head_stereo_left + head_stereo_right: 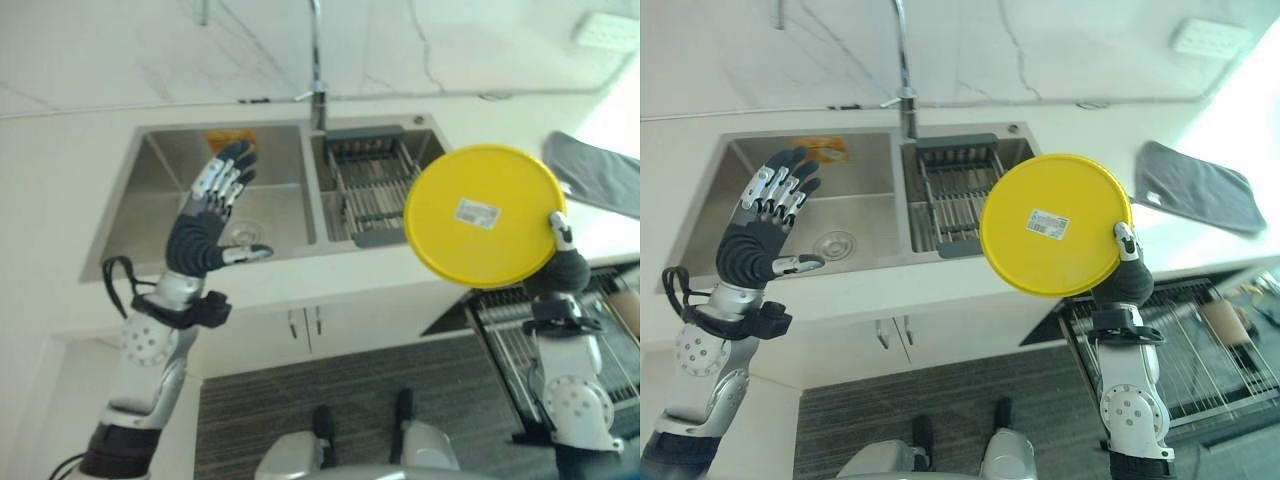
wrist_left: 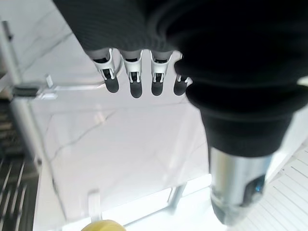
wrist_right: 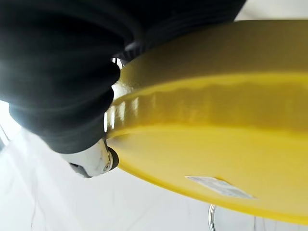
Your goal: Place the dishes in the dishwasher.
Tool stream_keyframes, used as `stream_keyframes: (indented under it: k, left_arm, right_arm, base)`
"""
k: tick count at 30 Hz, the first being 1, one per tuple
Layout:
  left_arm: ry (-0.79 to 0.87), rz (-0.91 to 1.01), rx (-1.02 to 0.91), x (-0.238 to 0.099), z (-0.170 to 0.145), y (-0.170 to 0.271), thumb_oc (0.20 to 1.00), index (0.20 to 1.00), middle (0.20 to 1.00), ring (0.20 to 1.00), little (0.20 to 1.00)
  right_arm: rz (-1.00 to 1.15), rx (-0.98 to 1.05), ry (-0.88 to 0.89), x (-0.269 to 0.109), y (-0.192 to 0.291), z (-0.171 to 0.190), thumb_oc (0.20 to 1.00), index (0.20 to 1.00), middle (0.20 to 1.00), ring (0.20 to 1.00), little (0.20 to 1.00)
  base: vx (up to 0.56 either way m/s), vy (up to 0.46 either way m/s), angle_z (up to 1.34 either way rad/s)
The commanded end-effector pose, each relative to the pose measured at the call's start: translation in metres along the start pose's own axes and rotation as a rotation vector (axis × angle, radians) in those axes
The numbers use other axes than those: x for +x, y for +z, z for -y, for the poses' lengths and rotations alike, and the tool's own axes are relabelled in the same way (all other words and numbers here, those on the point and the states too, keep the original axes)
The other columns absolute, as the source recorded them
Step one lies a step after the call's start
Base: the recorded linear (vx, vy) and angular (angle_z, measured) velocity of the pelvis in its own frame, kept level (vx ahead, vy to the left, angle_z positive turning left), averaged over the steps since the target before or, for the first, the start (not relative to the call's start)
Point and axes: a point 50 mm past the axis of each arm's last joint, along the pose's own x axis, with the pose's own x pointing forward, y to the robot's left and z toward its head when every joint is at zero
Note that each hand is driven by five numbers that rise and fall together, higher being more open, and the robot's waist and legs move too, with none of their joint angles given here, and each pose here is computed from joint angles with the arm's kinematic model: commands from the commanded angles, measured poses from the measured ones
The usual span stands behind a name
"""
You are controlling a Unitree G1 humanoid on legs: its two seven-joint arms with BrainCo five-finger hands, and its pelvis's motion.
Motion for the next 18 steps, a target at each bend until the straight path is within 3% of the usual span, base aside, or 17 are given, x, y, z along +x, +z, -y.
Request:
stream_keyframes:
  k: [1,5,6,11,18]
  left_arm:
    - [-0.045,0.215,0.118,0.011,0.008,0.033,1.0,1.0,1.0,1.0,1.0]
    - [-0.083,0.228,0.189,0.016,0.014,0.033,1.0,1.0,1.0,1.0,1.0]
    - [-0.141,0.191,0.285,0.018,0.014,0.031,1.0,1.0,1.0,1.0,1.0]
    - [-0.172,0.15,0.288,0.02,0.018,0.028,1.0,1.0,1.0,1.0,1.0]
    - [-0.093,0.032,0.27,-0.006,0.023,0.009,1.0,1.0,1.0,1.0,1.0]
  right_arm:
    - [0.198,0.041,0.187,0.018,0.035,-0.025,0.2,0.2,0.2,0.2,0.2]
    - [0.199,0.083,0.209,0.019,0.027,-0.029,0.2,0.2,0.2,0.2,0.2]
    - [0.208,0.1,0.192,0.017,0.025,-0.029,0.2,0.2,0.2,0.2,0.2]
    - [0.111,0.09,0.195,0.016,0.013,-0.033,0.2,0.2,0.2,0.2,0.2]
    - [-0.02,0.043,0.296,0.024,0.002,-0.047,0.2,0.2,0.2,0.2,0.2]
  base:
    - [-0.27,0.023,-0.84]
    - [-0.26,-0.272,-0.99]
    - [-0.28,-0.699,-1.42]
    - [-0.26,-0.797,-1.16]
    - [-0.04,-0.416,-0.56]
